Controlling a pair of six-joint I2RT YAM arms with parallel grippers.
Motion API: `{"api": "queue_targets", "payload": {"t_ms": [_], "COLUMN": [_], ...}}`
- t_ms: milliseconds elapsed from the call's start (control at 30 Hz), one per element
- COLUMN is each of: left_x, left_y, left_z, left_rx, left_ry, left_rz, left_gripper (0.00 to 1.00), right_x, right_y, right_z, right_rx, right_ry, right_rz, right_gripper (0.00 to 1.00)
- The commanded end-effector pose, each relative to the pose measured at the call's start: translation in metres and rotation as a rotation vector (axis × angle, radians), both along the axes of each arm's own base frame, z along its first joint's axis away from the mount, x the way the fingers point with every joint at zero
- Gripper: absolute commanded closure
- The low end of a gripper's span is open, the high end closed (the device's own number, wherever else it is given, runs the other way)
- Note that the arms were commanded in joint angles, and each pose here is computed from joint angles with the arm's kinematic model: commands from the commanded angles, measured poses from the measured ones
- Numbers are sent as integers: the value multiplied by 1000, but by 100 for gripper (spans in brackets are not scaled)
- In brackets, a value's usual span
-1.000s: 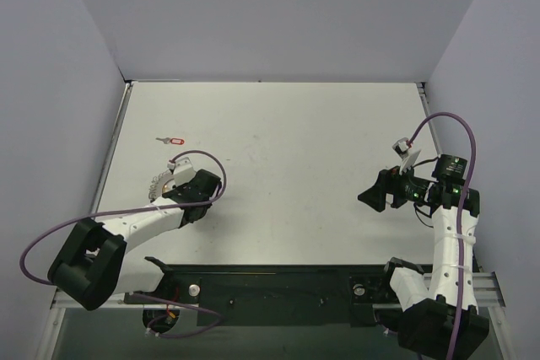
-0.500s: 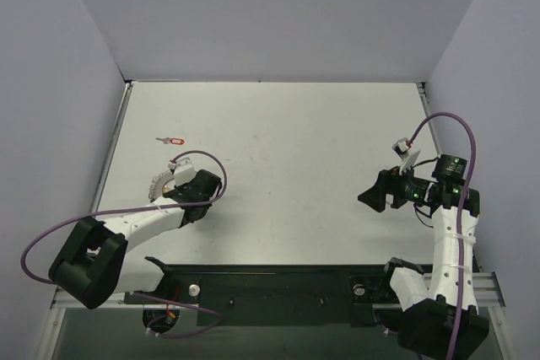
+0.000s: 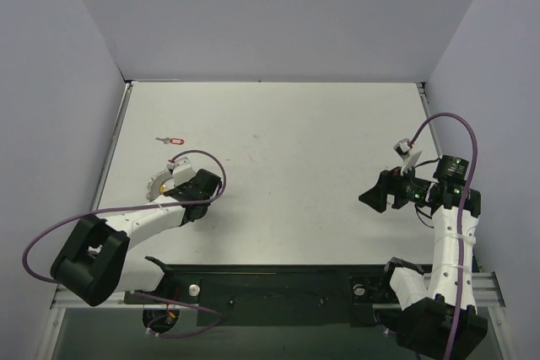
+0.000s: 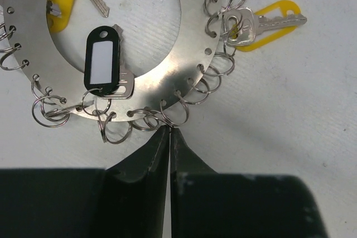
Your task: Put the keys on the keyring
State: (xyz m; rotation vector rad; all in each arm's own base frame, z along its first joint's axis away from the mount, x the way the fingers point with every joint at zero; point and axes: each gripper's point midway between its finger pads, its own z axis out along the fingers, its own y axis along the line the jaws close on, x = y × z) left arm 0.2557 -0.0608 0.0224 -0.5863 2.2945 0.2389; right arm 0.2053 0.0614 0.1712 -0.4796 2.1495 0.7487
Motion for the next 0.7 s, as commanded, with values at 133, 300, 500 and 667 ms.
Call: {"api": "queue_targets", "payload": {"t_ms": [133,300,500,667], "left_x": [11,8,-1,-6], "left_y": [-11,-28,-69,-88], "left_z": [28,41,57,60], "left_rx": [-51,-88,-127,-103], "left_ry": [-57,-68,-75,-51], "left_rz": [-39,-141,-314,-377], "left_gripper": [96,100,100,100], "right_x": [-4,-4,-4,-4], "right_y": [5,5,5,4], "right_z": [5,5,5,4], "right_rx": [39,38,38,37], "right_ry": [-4,-5,-8,-2], "right_rz": [24,25,25,24], "right_gripper": [27,27,27,27]}}
